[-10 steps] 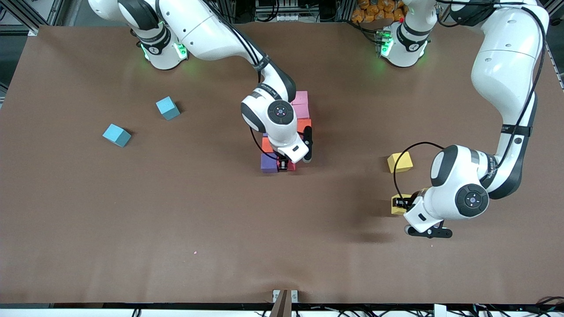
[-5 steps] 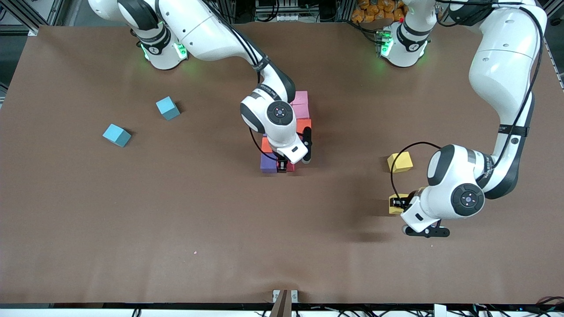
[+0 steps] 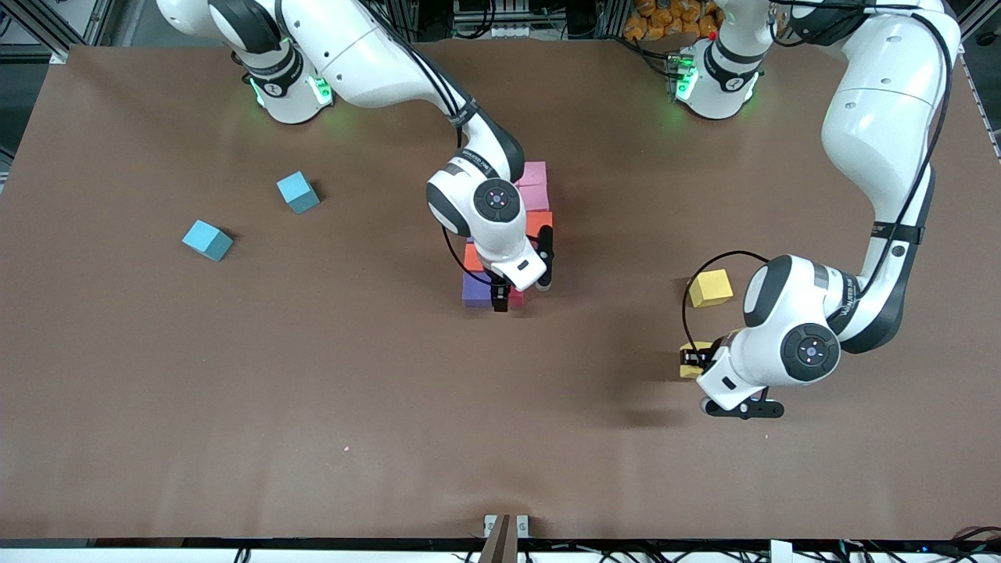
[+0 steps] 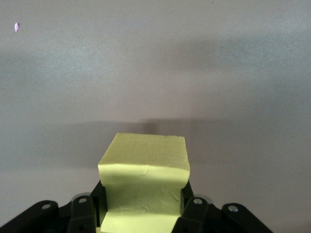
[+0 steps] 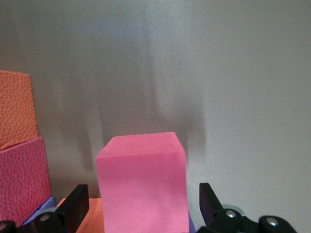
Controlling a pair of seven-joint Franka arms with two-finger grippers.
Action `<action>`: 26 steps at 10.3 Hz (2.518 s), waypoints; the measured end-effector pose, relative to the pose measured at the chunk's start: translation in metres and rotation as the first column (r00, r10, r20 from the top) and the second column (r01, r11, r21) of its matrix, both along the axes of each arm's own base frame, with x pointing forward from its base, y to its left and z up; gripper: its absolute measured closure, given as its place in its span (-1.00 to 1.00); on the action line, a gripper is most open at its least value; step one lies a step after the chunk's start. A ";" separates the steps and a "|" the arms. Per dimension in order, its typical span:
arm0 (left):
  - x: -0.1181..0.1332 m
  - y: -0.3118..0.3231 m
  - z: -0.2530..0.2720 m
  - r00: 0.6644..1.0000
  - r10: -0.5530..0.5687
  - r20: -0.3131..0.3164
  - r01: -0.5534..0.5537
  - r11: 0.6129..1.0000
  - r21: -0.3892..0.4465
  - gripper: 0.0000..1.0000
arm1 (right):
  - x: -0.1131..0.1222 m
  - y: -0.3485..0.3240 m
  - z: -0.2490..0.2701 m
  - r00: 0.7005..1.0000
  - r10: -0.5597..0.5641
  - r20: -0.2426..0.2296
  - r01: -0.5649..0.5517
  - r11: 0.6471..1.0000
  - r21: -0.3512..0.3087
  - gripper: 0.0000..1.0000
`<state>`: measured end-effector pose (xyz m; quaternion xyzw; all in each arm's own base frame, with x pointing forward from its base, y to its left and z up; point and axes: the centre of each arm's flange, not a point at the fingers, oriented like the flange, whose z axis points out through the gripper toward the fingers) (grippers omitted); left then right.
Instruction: Form number 2 with 11 blocks
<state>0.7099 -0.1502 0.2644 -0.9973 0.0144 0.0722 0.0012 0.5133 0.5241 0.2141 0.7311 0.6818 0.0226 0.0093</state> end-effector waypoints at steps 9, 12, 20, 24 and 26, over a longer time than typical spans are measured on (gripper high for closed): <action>-0.017 -0.063 0.001 0.975 0.223 0.006 -0.223 0.974 0.037 -0.18 | 0.025 -0.148 0.157 0.973 -0.231 -0.002 0.231 0.973 -0.008 -1.00; -0.033 -0.110 0.003 0.902 0.432 0.012 -0.432 0.900 0.063 -0.18 | 0.036 -0.295 0.190 0.943 -0.332 -0.012 0.331 0.943 -0.015 -1.00; -0.091 -0.246 0.009 0.404 0.913 0.062 -0.914 0.401 0.061 -0.11 | 0.002 -0.532 0.191 0.844 -0.535 -0.051 0.533 0.845 -0.042 -1.00; -0.119 -0.283 -0.014 0.207 0.977 0.058 -0.977 0.203 0.070 -0.11 | -0.004 -0.556 0.280 0.729 -0.684 0.004 0.684 0.729 0.001 -1.00; -0.129 -0.278 -0.032 0.159 0.984 0.080 -0.983 0.150 0.106 -0.11 | -0.003 -0.545 0.323 0.519 -0.854 -0.024 0.854 0.520 -0.019 -1.00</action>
